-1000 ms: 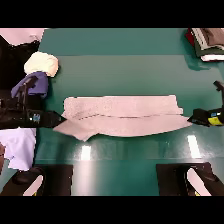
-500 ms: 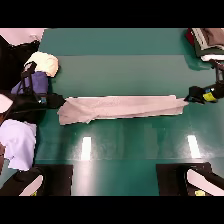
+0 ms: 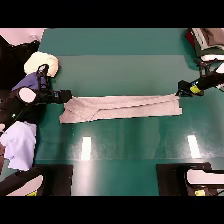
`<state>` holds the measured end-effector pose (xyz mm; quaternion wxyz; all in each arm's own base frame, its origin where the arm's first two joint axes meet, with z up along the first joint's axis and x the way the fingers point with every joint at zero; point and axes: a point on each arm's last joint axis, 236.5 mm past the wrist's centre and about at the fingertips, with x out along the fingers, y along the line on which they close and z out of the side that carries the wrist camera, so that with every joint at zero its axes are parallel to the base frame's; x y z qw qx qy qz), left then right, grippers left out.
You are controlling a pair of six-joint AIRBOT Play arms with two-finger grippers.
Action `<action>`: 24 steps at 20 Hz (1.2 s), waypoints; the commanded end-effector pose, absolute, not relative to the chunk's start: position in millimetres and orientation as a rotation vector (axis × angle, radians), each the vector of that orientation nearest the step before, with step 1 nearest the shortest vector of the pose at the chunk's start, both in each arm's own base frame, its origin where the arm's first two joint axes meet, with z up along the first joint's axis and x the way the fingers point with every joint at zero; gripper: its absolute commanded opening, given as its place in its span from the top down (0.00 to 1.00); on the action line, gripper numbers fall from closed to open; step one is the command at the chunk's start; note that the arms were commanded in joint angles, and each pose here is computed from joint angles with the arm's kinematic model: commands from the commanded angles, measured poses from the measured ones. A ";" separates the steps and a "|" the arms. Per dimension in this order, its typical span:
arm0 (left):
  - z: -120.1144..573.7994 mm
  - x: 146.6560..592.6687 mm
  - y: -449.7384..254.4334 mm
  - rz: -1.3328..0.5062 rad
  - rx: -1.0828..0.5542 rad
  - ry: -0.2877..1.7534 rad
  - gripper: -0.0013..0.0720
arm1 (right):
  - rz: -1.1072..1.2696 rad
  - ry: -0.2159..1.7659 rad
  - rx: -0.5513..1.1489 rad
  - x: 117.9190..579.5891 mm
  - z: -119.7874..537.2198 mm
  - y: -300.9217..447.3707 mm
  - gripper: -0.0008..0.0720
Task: Fold the shirts.
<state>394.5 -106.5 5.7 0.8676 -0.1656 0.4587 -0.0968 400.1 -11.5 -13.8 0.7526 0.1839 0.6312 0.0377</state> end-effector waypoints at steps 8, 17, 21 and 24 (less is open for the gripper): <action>27.8 400.6 -99.9 -0.222 -0.229 0.989 0.20 | 0.054 1.380 0.417 388.9 -3.0 -38.3 0.18; 36.8 372.8 -117.3 -0.323 -0.212 1.116 0.94 | 0.210 1.440 0.673 348.7 -46.2 -52.2 0.18; 38.9 371.5 -123.5 -0.342 -0.238 1.118 0.95 | 0.326 1.448 0.765 359.2 -68.4 -25.5 0.18; 43.9 368.6 -137.1 -0.401 -0.269 1.114 0.95 | 0.373 1.479 0.736 370.6 -77.7 -8.2 0.18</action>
